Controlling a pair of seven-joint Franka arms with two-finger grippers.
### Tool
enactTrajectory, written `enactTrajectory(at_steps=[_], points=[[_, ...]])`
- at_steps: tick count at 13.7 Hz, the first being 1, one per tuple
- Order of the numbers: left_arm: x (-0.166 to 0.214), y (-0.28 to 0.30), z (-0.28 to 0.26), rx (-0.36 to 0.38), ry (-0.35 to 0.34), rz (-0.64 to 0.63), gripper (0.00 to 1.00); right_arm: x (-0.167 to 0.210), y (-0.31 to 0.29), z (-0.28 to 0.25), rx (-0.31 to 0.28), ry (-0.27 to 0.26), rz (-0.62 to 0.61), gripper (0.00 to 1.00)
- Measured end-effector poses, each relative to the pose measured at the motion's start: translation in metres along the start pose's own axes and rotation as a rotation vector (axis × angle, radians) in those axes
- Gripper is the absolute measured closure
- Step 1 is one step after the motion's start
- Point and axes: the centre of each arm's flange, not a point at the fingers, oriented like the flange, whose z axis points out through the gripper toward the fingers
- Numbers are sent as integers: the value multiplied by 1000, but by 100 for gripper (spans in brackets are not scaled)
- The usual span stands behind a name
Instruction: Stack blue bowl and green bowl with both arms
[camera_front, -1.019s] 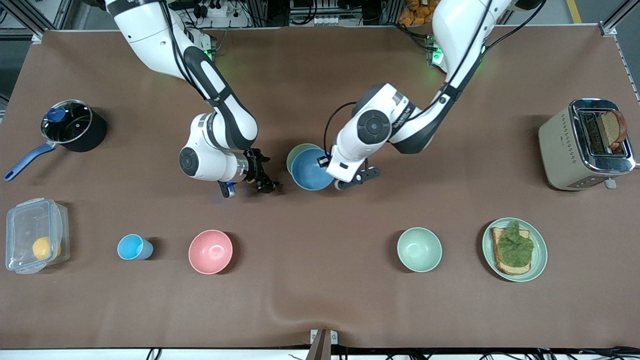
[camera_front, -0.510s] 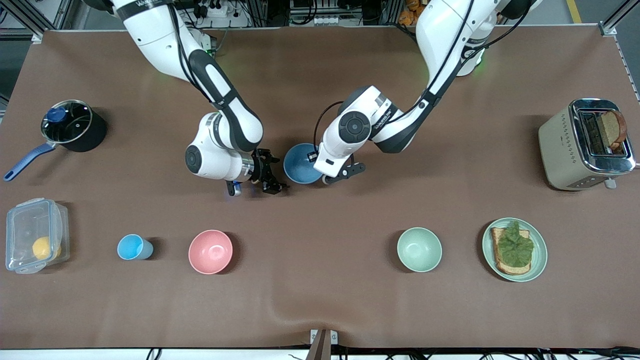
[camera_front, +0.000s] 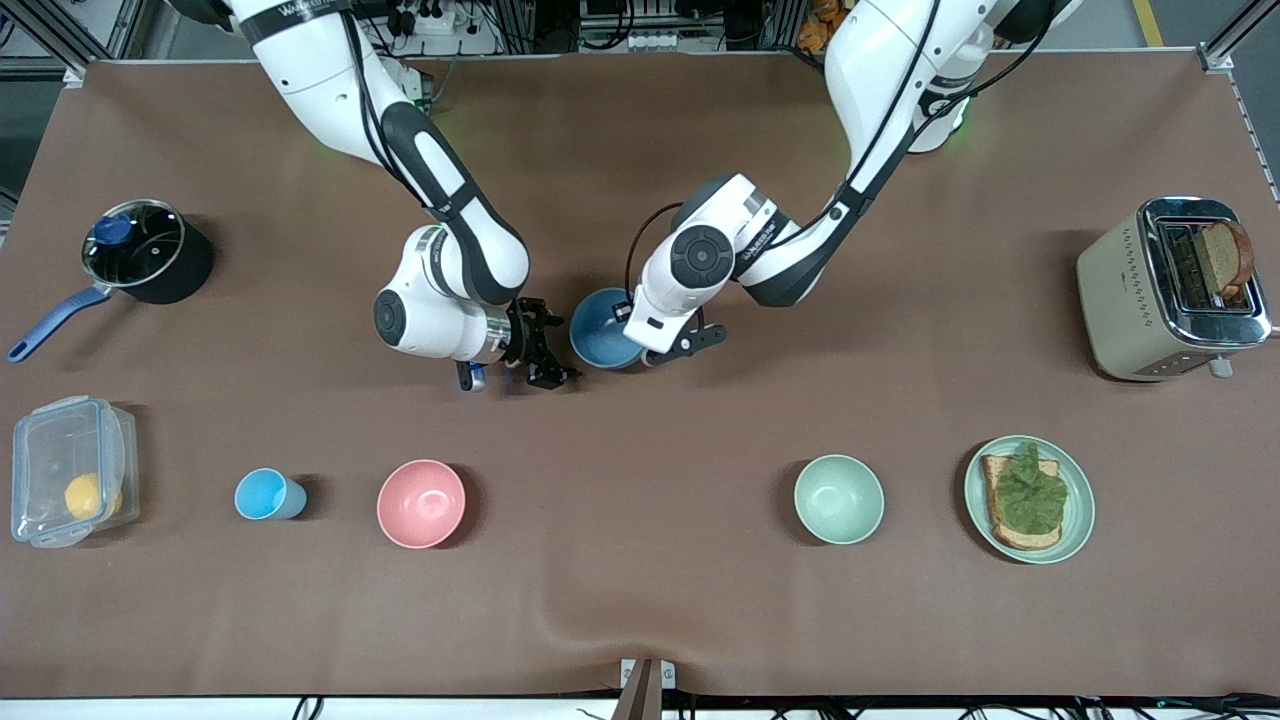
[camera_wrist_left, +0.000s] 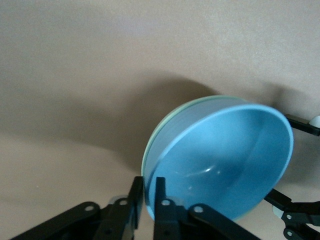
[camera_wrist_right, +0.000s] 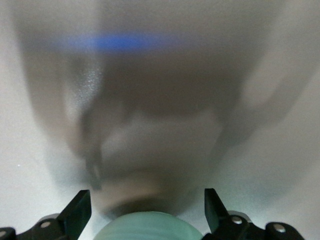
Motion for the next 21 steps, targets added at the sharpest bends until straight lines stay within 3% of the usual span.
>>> enactTrajectory(at_steps=[4,8,10,13,15,18,21], points=[[-2,6,-8,-16,8,6,39,0,0,0,2,-3,-2,0],[22,7,-66,-78,56,-23,1,0,0,0,2,-4,-8,0],[53,-12,-117,-91,91,-68,0,2,-1,-2,5,-3,-50,0],[109,-60,-189,-38,234,-99,0,19,-4,-11,-15,-10,-134,0],[132,-84,-217,-16,302,-104,0,35,-6,-24,-64,-1,-170,0],[159,-118,-256,-22,336,-88,0,63,-8,-62,-172,16,-201,0],[172,-158,-308,1,355,-70,0,77,-12,-100,-233,31,-224,0]])
